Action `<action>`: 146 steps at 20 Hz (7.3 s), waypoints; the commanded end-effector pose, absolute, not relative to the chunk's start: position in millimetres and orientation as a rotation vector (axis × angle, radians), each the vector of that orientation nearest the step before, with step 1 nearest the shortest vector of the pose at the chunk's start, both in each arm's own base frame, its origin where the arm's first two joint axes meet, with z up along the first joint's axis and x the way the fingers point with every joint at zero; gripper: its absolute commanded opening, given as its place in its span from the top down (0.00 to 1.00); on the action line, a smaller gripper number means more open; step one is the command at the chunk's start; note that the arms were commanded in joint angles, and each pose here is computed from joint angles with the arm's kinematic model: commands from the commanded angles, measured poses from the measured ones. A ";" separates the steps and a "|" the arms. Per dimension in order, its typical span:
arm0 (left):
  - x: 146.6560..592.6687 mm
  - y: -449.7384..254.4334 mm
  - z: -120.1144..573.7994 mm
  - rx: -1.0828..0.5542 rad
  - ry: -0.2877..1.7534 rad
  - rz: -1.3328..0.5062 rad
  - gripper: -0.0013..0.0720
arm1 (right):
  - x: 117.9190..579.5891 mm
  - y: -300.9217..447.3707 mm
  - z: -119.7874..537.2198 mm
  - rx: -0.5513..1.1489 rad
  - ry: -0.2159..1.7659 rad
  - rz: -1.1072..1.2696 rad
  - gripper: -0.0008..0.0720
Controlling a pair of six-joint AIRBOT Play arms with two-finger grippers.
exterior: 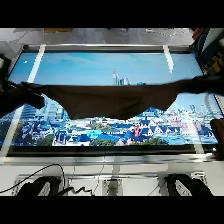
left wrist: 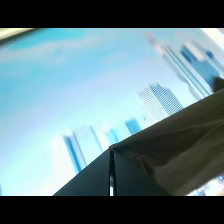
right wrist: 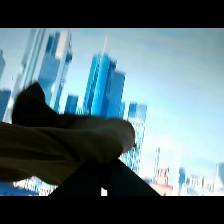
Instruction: Fold the clothes and pants, and hang the long-sleeved shirts on hangers.
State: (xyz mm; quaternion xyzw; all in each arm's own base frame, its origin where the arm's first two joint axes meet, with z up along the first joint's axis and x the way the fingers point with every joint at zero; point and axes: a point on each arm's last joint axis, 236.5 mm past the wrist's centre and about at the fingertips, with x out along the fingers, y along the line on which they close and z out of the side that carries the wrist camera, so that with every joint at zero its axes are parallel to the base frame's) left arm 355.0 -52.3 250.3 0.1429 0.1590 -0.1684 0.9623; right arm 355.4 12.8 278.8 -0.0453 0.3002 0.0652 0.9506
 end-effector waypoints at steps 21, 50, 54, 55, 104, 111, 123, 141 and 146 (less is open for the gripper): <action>437.0 3.7 276.9 0.254 0.099 -0.075 0.96 | 407.7 43.0 259.9 -0.007 0.770 0.278 0.97; 567.6 -105.3 36.4 0.295 0.247 -0.117 0.96 | 561.0 -10.5 20.3 -0.044 0.953 0.103 0.97; 568.5 -100.6 5.1 0.302 0.308 -0.119 0.96 | 527.1 -37.7 -12.6 -0.067 1.113 0.059 0.97; 566.9 -99.1 -2.5 0.300 0.338 -0.129 0.96 | 520.3 -39.0 -18.9 -0.039 1.142 0.050 0.97; 380.4 37.6 0.1 -0.273 1.085 -0.302 0.05 | 260.7 117.1 -116.2 0.768 1.492 0.231 0.73; 373.0 15.8 -35.7 -0.435 1.201 -0.379 0.06 | 277.8 107.0 -72.2 0.644 1.308 0.275 0.97; 381.3 -13.1 -86.2 -0.599 1.281 -0.430 0.14 | 271.4 110.4 -71.8 0.646 1.334 0.292 0.97; 390.5 -61.7 -74.8 -0.358 1.234 -0.561 0.96 | 279.0 111.0 -54.4 0.582 1.275 0.348 0.97; 338.2 -65.4 -39.8 -0.247 1.228 -0.588 0.96 | 262.3 119.0 -15.1 0.523 1.211 0.430 0.97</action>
